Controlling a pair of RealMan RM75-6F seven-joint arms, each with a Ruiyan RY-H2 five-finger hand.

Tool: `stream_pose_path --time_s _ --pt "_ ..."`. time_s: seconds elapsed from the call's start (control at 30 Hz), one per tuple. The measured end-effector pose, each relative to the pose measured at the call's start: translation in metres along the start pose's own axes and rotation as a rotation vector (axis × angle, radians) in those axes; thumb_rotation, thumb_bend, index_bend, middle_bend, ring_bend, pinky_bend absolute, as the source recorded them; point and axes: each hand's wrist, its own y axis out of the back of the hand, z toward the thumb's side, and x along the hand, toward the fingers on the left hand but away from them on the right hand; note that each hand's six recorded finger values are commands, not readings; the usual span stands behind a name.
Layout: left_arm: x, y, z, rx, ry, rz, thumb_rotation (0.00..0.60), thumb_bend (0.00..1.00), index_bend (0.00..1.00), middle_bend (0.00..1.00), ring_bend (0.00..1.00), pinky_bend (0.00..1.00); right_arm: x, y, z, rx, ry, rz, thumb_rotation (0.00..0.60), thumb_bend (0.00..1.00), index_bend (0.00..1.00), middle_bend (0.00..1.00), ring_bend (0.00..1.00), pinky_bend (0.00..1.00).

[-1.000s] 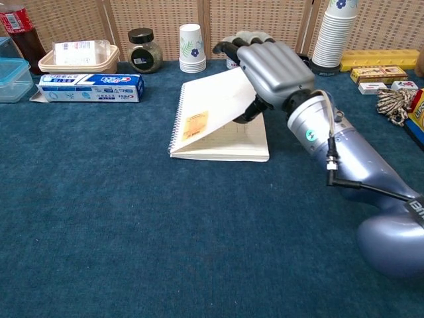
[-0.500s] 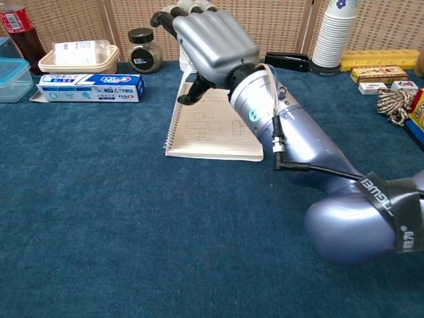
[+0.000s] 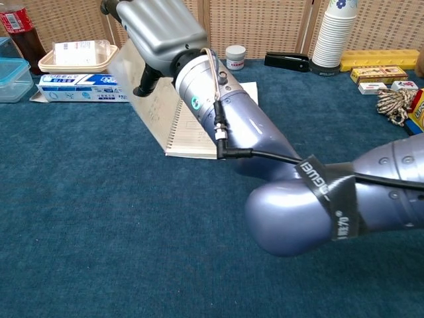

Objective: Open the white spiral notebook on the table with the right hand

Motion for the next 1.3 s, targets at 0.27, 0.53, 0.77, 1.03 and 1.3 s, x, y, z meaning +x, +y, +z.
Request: stream_pose_path --time_s 0.27,0.53,0.77,1.03,1.3 --pt "-0.007 -0.002 -0.014 -0.017 0.025 -0.003 0.6 0.27 0.15 0.08 0.03 0.0 -0.001 -0.018 0.012 0.006 0.005 0.064 0.6 0.13 0.13 0.14 0.06 0.08" --pt "-0.003 -0.003 -0.014 -0.009 0.01 -0.011 0.6 0.27 0.15 0.08 0.03 0.0 0.004 -0.017 0.002 0.033 -0.02 0.041 0.6 0.13 0.12 0.13 0.06 0.08" --pt "0.002 -0.006 0.0 0.013 -0.033 -0.028 0.6 0.27 0.15 0.08 0.03 0.0 0.022 -0.014 -0.03 0.043 -0.049 0.068 0.6 0.13 0.12 0.13 0.04 0.07" --pt "0.008 -0.008 0.014 0.046 -0.063 -0.053 0.6 0.27 0.15 0.08 0.03 0.0 0.057 -0.004 -0.066 0.046 -0.076 0.144 0.6 0.13 0.12 0.13 0.04 0.07" --pt "0.021 -0.009 0.029 0.08 -0.092 -0.078 0.6 0.27 0.15 0.08 0.03 0.0 0.115 0.017 -0.104 0.049 -0.16 0.246 0.6 0.13 0.13 0.14 0.04 0.07"
